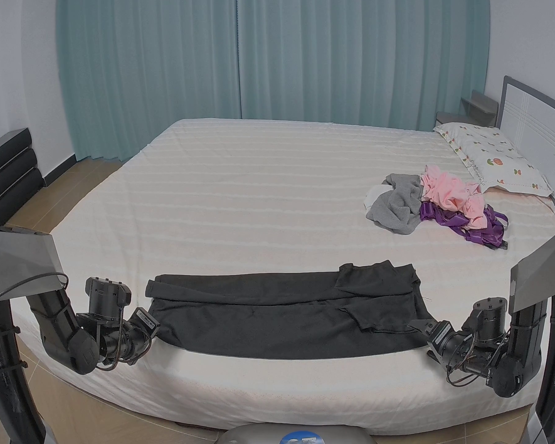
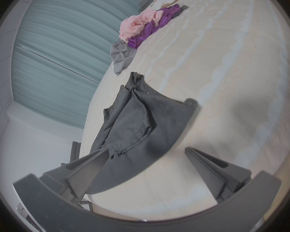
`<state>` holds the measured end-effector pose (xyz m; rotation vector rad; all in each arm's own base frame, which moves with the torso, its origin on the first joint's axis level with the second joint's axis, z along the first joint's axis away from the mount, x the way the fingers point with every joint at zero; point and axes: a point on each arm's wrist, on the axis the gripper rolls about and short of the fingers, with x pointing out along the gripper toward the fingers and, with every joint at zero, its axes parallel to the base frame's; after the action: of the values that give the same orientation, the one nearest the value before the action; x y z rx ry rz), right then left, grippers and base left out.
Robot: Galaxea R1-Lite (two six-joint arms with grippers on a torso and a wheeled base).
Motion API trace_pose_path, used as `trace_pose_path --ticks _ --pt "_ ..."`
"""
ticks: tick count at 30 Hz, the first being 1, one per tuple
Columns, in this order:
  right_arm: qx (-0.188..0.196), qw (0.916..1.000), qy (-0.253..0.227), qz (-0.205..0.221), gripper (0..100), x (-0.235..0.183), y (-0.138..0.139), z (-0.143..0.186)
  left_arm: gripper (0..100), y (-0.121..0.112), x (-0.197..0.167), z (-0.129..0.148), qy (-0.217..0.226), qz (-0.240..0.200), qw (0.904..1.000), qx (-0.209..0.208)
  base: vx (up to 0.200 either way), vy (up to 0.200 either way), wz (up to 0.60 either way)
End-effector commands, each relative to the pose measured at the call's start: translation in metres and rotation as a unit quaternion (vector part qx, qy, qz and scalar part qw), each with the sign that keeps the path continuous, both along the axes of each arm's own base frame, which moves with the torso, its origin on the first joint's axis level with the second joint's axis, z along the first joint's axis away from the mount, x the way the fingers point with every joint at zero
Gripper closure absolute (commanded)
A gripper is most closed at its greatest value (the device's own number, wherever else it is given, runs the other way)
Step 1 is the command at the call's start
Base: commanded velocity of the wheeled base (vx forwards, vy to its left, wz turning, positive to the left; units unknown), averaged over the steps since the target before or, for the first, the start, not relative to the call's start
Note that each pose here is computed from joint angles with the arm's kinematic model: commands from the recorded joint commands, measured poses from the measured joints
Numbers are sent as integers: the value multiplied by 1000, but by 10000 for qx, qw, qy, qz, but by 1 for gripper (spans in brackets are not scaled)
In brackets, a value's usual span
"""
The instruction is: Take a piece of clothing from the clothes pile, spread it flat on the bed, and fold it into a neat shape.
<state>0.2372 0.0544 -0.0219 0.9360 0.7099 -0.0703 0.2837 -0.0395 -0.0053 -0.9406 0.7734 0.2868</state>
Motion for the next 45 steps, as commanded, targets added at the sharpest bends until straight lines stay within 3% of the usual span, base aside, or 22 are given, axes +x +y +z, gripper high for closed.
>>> trace_pose_path --ticks 1,13,14,19,35,45 --pt "-4 9999 -98 -51 0 7 1 -2 100 0 0 1 -16 -3 10000 -7 0 0 0" --pt "9 9997 -197 -110 0 20 2 -9 100 0 0 2 -48 -11 10000 0 0 0 0" --pt "6 9998 -182 -102 100 21 2 -11 100 0 0 2 -48 -11 10000 0 0 0 0" --pt "-37 9999 -113 -108 100 20 3 -15 100 0 -1 2 -33 -9 10000 7 0 0 0" --pt "-3 9995 -271 -145 100 -3 -4 15 100 12 -4 19 -297 11 9993 216 0 0 0" --pt "-167 9998 -56 -39 100 -24 -7 19 100 14 -21 21 -200 -390 9969 646 0 0 0"
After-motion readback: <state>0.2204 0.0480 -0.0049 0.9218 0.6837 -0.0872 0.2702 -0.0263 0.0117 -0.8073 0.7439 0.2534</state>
